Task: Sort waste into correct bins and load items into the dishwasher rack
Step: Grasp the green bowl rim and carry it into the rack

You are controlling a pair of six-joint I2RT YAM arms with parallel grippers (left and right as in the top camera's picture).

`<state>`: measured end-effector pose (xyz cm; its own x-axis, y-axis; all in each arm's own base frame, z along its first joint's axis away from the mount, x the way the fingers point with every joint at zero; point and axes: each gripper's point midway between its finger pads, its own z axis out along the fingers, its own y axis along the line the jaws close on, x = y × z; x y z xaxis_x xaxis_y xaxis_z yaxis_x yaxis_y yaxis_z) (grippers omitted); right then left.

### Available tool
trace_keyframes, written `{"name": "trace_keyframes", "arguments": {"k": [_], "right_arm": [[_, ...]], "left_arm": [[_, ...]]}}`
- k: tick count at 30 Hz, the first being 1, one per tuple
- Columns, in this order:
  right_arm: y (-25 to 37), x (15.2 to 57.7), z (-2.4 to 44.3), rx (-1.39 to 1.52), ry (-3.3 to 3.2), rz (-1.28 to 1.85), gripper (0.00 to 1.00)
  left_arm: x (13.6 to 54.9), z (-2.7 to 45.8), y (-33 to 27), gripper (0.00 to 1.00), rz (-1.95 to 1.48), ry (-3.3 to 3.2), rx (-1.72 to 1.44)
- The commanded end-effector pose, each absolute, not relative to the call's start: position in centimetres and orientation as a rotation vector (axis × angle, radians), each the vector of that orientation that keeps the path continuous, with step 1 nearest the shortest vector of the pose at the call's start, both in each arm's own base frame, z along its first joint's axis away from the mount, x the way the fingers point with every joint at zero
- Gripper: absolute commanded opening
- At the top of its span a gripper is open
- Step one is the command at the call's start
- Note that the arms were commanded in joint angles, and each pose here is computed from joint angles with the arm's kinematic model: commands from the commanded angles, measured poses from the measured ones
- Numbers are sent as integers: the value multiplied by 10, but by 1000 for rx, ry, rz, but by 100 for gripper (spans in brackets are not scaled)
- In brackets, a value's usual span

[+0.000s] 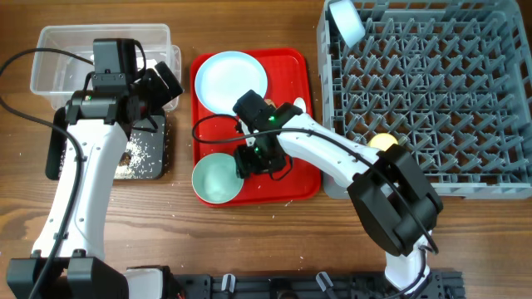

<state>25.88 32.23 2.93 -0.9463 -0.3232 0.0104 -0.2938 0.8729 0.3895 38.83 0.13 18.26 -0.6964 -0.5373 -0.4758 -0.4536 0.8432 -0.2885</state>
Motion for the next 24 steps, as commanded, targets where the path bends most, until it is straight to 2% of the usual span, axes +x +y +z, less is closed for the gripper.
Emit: {"name": "trace_keyframes", "arguments": {"k": [1,5,6,7,8,12,20,24], "right_arm": [[323,264,35,464,-3006,-601,44],[323,265,35,459,-3015,-594,36],[323,265,35,458,-3015,-594,32],[323,265,35,459,-3015,-595,22],[323,265,35,459,-3015,-595,17],[323,265,35,458,-3015,-595,4],[328,273,41,476,-3029,-637,4],[330,293,81,594,-3142,-664,4]], "left_arm": [[391,191,3,100,-209,2434,-729],[391,191,2,100,-209,2434,-728],[391,191,3,100,-209,2434,-729],[391,191,2,100,-209,2434,-728],[391,191,3,100,-209,2434,-729],[391,191,2,100,-209,2434,-728],[391,191,2,100,-209,2434,-728],[391,191,3,100,-209,2434,-729]]}}
